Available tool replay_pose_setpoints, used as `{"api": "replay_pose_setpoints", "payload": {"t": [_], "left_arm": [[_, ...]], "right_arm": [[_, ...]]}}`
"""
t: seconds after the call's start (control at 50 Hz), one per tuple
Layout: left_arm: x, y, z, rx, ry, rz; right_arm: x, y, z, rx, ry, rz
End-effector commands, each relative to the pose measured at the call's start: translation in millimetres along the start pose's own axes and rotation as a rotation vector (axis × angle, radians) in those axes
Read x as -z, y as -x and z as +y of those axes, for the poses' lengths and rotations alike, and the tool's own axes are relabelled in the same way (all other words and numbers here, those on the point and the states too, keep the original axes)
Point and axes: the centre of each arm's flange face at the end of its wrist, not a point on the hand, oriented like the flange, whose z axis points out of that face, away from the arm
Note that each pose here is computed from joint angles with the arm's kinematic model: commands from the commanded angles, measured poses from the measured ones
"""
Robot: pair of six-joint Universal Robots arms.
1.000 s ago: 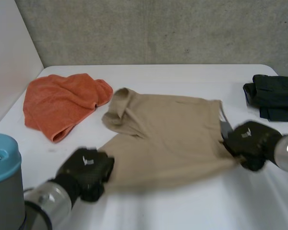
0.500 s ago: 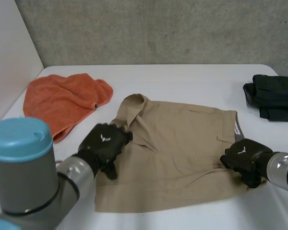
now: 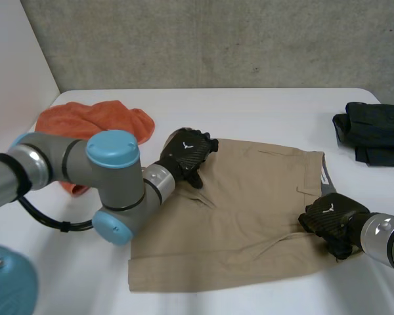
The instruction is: Fold the laundry.
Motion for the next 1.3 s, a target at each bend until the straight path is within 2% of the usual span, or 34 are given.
{"api": "replay_pose_setpoints", "payload": {"t": [0.02,0.1,0.16,0.32,0.44,0.58,0.66,0.76,0.88,0.94,1.06,1.18,1.3], "left_arm": [[-24,48,19,-0.004,0.012,-0.191],[-28,95,35,-0.011,0.048,-0.328],[-27,109,38,-0.043,0.066,-0.367],[-18,108,20,-0.069,0.05,-0.348],[-11,93,1,-0.073,0.024,-0.308],[16,67,-12,-0.063,0.058,-0.258],[46,53,-31,-0.061,0.074,-0.238],[96,17,-46,-0.034,0.15,-0.155],[152,-14,-54,0.094,0.251,-0.082],[167,-21,-48,0.138,0.309,-0.069],[184,-31,-20,0.165,0.436,-0.044],[184,-38,5,0.175,0.521,-0.028],[178,-38,24,0.146,0.578,-0.075]], "right_arm": [[-1,1,2,-0.001,0.002,0.0],[-1,1,3,0.0,0.0,0.004],[-2,0,3,0.001,-0.001,0.008],[-3,0,3,0.004,-0.003,0.011],[-4,1,4,0.001,-0.002,0.01],[-8,-6,0,-0.03,-0.042,0.057],[-11,-10,-2,-0.054,-0.065,0.083],[-12,-12,-3,-0.073,-0.075,0.095],[-13,-12,-3,-0.07,-0.08,0.103],[-13,-11,-2,-0.074,-0.078,0.101],[-12,-12,-2,-0.078,-0.078,0.104],[-11,-11,-1,-0.08,-0.075,0.102],[-10,-10,-1,-0.081,-0.073,0.1]]}}
